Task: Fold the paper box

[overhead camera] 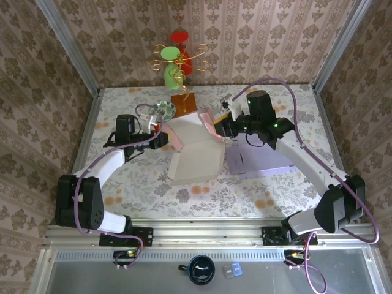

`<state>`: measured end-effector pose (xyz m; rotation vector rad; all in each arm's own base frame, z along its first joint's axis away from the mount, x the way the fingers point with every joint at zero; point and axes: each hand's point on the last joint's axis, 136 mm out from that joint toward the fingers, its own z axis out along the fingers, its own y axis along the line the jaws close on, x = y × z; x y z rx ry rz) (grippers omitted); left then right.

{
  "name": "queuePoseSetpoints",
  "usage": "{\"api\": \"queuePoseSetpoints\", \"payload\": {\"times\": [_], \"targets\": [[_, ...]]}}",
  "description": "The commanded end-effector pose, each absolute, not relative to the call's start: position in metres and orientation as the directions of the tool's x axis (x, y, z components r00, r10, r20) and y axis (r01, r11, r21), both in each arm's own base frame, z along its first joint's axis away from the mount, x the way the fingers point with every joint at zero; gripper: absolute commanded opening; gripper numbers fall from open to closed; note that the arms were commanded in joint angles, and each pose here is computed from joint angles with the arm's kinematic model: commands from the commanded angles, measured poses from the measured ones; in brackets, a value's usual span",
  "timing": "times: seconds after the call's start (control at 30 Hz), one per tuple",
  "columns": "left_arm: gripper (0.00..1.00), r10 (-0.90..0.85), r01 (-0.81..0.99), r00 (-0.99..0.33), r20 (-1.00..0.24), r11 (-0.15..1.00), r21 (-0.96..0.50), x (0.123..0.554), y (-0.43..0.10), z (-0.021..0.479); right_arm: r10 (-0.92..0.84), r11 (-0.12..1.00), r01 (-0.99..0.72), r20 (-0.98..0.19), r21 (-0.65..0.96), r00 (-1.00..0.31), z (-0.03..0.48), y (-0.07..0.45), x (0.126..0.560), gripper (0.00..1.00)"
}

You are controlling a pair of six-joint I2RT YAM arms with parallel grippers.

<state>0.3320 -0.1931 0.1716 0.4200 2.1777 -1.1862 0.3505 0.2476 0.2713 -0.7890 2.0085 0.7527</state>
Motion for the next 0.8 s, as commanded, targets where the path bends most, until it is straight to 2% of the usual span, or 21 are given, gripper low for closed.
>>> {"api": "queuePoseSetpoints", "payload": {"times": [0.0,0.13,0.43,0.63,0.77], "targets": [[0.0,0.006,0.591,-0.729,-0.684,0.509,-0.626,0.332,-0.2,0.185,-0.297,0.668,-0.732,-0.854,0.133,-0.427,0.271,0.245,0.356,0.29],[0.0,0.011,0.592,-0.728,-0.685,0.514,-0.621,0.332,-0.2,0.184,-0.317,0.699,-0.71,-0.855,0.083,-0.411,0.267,0.246,0.359,0.3],[0.0,0.036,0.592,-0.731,-0.681,0.53,-0.608,0.329,-0.202,0.179,-0.384,0.783,-0.619,-0.829,-0.059,-0.407,0.251,0.244,0.372,0.39],[0.0,0.046,0.597,-0.728,-0.684,0.532,-0.6,0.328,-0.204,0.179,-0.406,0.824,-0.55,-0.819,-0.136,-0.405,0.247,0.242,0.381,0.34],[0.0,0.05,0.596,-0.728,-0.683,0.538,-0.596,0.327,-0.205,0.178,-0.393,0.868,-0.462,-0.819,-0.181,-0.418,0.249,0.238,0.39,0.23]]}}
